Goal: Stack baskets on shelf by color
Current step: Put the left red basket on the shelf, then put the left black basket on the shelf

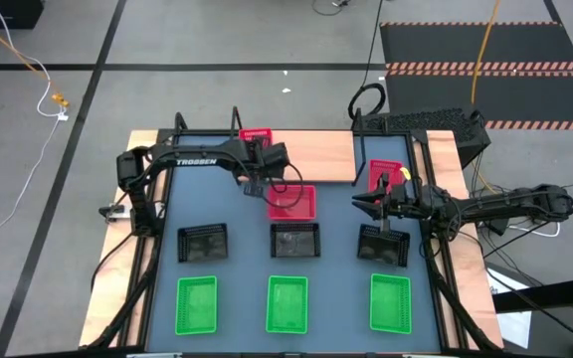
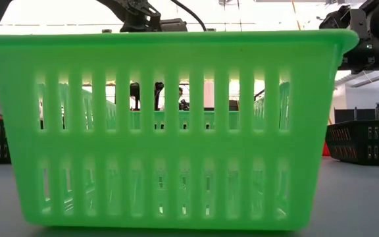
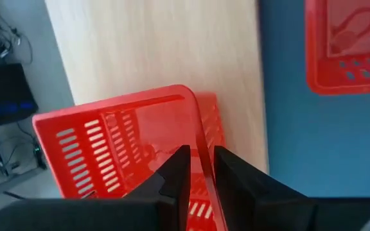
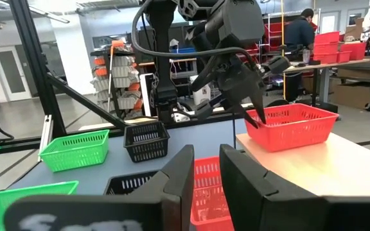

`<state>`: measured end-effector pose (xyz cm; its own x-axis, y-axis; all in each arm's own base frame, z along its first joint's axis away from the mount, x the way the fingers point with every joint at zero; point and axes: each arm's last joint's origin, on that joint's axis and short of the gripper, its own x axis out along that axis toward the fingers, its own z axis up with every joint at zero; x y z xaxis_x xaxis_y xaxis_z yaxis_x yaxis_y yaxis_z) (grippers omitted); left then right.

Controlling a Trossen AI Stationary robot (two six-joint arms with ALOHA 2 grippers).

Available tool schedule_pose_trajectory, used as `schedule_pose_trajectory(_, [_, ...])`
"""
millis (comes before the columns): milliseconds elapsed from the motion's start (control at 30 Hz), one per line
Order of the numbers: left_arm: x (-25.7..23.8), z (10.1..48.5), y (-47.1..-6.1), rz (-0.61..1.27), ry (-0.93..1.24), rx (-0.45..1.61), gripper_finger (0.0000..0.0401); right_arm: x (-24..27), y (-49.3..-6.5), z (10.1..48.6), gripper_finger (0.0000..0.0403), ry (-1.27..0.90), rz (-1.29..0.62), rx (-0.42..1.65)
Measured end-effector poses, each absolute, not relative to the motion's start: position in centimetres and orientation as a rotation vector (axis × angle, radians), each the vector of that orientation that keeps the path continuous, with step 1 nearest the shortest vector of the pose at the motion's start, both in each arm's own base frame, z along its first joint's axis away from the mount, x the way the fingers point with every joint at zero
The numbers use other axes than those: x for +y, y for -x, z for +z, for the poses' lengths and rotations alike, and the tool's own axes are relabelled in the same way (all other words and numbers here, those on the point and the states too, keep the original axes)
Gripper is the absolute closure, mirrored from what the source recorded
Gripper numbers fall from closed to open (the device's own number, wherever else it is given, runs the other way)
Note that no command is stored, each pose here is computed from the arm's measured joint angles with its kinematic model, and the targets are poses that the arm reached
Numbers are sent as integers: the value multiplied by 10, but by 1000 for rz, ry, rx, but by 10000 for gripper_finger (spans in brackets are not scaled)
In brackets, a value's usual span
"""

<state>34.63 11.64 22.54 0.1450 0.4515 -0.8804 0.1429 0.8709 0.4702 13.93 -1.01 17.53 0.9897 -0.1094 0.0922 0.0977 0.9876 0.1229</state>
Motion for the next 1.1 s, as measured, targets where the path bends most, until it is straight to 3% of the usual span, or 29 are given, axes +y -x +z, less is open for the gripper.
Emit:
schedule_pose_trajectory(200, [117,235,-350,296,-450,1376,306,-10,-139,175,332,-118,-104,-99])
schedule_pose_trajectory(500, [116,237,-351,329,-409,1366,171,-10,-139,175,332,-118,-105,-92])
schedule_pose_trajectory(667, [98,252,-351,341,-423,1297,124,-10,-140,175,332,-118,-105,-92])
schedule_pose_trajectory(833, [61,279,-345,374,-338,1168,116,-10,-140,175,332,-146,-103,-94])
schedule_pose_trajectory(1100, [-14,319,-308,519,236,994,146,-10,-140,175,332,-219,-103,-98])
